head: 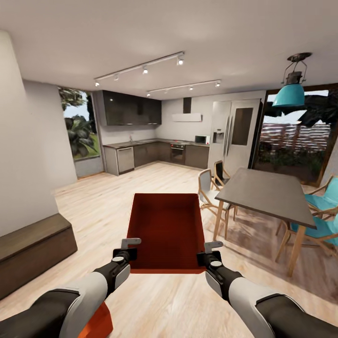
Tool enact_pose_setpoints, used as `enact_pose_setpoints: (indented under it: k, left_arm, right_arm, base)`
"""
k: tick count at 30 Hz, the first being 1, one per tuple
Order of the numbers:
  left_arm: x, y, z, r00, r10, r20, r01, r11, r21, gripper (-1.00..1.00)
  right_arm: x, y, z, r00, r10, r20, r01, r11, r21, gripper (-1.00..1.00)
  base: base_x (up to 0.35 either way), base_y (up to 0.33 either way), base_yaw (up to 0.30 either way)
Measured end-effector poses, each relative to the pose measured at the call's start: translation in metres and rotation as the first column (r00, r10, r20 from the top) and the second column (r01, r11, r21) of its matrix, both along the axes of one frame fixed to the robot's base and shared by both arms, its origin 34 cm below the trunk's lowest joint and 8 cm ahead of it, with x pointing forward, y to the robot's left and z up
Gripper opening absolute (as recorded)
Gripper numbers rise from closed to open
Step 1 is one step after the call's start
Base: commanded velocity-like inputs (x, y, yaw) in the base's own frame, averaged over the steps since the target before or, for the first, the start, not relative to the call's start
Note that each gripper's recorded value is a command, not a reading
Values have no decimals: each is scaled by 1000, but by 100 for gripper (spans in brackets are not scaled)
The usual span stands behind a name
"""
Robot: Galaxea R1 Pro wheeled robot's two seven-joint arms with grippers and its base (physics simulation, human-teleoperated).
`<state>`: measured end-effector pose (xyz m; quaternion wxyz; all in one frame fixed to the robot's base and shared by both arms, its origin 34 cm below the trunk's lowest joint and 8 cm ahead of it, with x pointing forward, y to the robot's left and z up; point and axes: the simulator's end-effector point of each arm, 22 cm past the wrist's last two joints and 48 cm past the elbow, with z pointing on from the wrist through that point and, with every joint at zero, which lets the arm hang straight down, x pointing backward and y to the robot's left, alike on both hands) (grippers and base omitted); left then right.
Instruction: Move the two storage containers from the living room to the garage. In the garage, place one container on the floor and stack the other container on top of it (either order is fine).
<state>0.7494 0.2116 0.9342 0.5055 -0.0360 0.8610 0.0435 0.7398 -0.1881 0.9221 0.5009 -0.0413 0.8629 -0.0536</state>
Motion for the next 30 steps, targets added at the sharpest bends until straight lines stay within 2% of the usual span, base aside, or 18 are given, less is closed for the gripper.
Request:
enact_pose_setpoints:
  k: [30]
  left_arm:
    - [0, 0, 0, 1000, 0, 0, 0, 1000, 1, -100]
  right_arm:
    - [0, 0, 0, 1000, 0, 0, 0, 1000, 0, -100]
  base:
    - [0, 0, -288]
